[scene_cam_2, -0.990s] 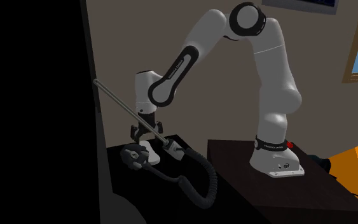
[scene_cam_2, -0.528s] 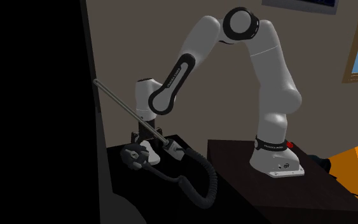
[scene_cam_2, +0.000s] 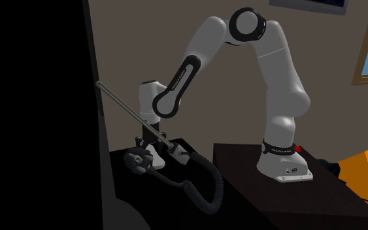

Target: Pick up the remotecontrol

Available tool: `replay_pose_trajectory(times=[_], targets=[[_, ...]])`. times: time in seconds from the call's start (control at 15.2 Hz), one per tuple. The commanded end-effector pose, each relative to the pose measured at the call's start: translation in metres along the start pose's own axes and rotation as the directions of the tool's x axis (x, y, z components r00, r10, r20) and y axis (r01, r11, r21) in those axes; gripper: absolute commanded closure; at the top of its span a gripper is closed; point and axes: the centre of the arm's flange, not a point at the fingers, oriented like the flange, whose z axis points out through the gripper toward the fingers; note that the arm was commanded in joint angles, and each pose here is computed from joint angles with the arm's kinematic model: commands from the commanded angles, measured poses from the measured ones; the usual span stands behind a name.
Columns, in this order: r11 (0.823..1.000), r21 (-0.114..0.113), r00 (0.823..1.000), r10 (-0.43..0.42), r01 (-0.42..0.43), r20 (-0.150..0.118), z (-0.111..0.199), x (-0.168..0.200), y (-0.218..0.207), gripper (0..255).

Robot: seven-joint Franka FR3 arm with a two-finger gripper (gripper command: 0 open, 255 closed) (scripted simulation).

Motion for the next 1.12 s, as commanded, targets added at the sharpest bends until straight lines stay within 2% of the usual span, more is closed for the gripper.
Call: replay_pose_trajectory(times=[0.0,1.06], targets=[[1.0,-0.001,1.0,-0.001,0.001,0.0,0.0,0.0,0.0,255],[1.0,-0.001,1.0,-0.001,0.001,0.0,-0.079,-0.001,-0.002,255]])
